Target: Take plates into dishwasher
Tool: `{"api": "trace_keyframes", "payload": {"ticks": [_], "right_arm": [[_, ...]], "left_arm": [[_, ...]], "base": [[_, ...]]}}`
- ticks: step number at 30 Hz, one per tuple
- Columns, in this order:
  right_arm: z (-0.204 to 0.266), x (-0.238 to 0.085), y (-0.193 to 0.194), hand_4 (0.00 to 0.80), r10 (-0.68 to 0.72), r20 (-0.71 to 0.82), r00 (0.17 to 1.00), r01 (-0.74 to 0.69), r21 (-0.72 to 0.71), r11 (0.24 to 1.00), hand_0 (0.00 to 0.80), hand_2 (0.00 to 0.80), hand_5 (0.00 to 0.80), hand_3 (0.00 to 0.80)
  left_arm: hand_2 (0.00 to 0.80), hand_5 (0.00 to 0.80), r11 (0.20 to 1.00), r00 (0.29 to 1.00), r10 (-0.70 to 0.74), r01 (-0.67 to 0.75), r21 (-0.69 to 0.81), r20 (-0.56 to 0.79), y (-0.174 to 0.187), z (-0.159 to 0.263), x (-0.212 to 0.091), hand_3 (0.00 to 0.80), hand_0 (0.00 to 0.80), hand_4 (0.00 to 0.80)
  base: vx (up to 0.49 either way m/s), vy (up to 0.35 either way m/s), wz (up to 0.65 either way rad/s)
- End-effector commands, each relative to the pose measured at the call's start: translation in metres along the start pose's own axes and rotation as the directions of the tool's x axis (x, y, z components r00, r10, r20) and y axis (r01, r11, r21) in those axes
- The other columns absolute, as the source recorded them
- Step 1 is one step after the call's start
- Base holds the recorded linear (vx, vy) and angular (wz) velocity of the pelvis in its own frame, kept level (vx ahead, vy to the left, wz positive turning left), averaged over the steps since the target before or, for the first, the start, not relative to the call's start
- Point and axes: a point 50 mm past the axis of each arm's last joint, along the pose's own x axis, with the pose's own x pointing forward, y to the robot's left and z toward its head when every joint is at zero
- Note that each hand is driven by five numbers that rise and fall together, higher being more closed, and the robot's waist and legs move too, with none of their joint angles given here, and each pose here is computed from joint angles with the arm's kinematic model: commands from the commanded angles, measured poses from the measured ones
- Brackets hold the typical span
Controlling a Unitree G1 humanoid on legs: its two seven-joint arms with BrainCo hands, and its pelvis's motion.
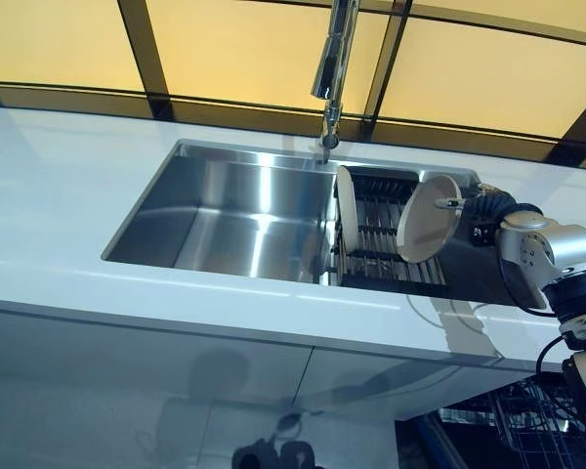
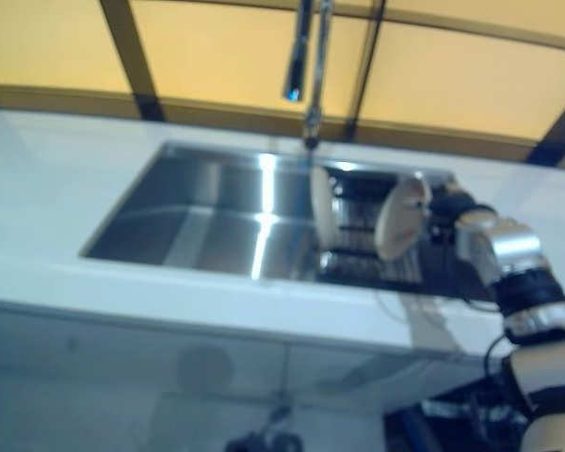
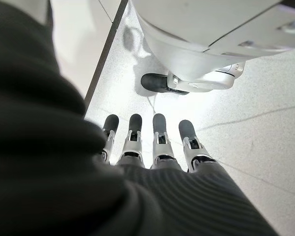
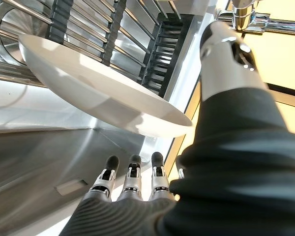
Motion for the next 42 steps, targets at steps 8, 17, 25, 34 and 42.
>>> {"api": "trace_keyframes", "payload": {"ticks": [8,17,25,34,42], "right_arm": [[0.041,-0.004,0.004,0.000,-0.024,0.111,0.994,0.027,-0.025,0.999,0.000,0.000,0.000,0.000],[0.043,-0.003,0.005,0.000,-0.037,0.094,0.995,0.041,-0.038,0.998,0.000,0.000,0.000,0.000],[0.047,0.000,0.000,0.436,-0.083,0.067,0.994,0.088,-0.073,0.993,0.436,0.436,0.436,0.436],[0.054,0.001,-0.024,0.800,-0.208,0.087,0.974,0.223,-0.218,0.950,0.800,0.800,0.800,0.800],[0.064,-0.004,-0.039,0.800,-0.285,0.128,0.950,0.310,-0.275,0.910,0.800,0.800,0.800,0.800]], "left_arm": [[0.000,0.000,0.998,1.000,-0.015,0.014,0.053,0.026,-0.003,0.012,0.001,0.000,0.000,0.000],[0.000,0.000,0.999,0.999,-0.022,0.021,0.030,0.039,-0.006,0.015,0.002,0.000,0.000,0.000],[0.000,0.000,0.999,0.998,-0.033,0.033,0.008,0.056,-0.009,0.020,0.002,0.000,0.000,0.000],[0.000,0.000,0.999,0.996,-0.048,0.047,0.013,0.070,-0.012,0.022,0.003,0.000,0.000,0.000],[0.000,0.000,0.998,0.996,-0.058,0.056,0.026,0.071,-0.013,0.022,0.002,0.000,0.000,0.000]], "base": [[0.000,0.000,0.00],[0.001,0.006,0.02],[-0.009,0.015,0.04],[-0.010,0.003,0.03],[0.000,0.000,0.00]]}}
